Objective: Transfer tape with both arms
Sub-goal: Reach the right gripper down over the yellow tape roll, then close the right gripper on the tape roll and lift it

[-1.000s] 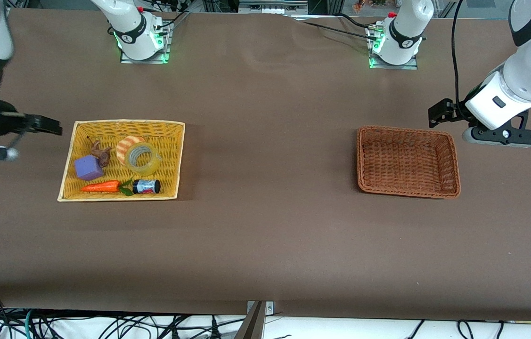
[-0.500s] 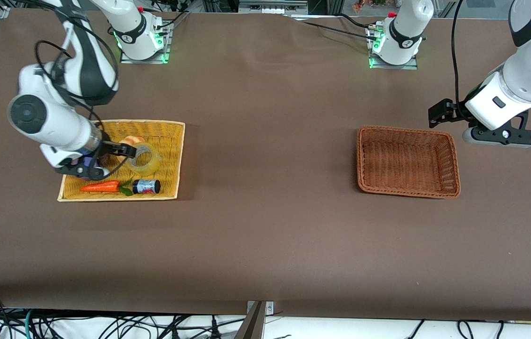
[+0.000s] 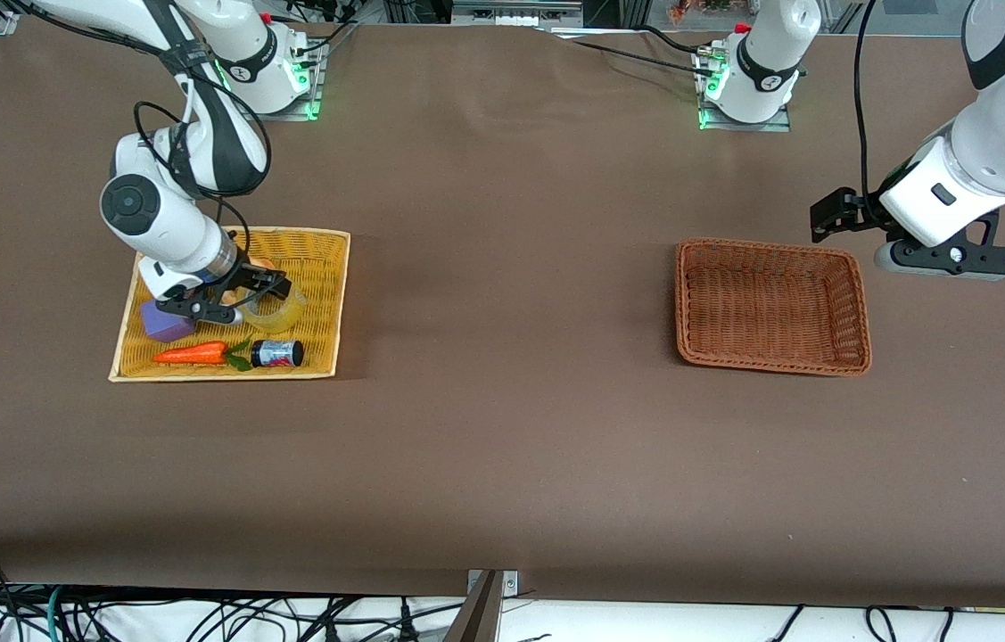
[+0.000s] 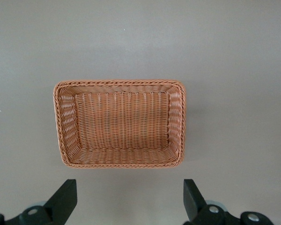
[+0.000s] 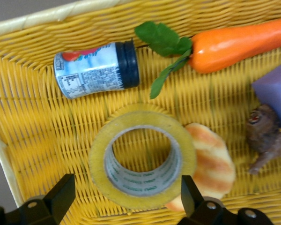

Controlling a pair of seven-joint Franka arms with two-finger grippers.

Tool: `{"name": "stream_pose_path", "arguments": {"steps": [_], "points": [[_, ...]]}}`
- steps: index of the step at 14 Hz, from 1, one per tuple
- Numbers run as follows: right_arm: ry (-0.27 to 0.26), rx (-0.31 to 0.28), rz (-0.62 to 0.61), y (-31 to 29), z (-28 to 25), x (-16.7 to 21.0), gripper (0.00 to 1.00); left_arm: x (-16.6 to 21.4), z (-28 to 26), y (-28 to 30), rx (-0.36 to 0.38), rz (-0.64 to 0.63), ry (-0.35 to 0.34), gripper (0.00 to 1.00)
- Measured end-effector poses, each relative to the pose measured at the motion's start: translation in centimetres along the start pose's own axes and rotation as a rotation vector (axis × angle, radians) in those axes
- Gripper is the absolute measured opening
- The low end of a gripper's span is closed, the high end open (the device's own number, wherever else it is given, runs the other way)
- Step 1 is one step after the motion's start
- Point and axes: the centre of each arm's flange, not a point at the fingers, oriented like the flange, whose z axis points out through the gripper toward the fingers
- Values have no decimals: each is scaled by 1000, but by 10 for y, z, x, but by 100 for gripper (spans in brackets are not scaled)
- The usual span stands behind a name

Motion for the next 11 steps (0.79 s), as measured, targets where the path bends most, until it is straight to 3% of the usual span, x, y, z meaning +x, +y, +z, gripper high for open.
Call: {"name": "stream_pose_path", "arguments": {"steps": [11], "points": [[38,54,31,-16,57,-7,100,0,1,0,0,0,-1,100]]}}
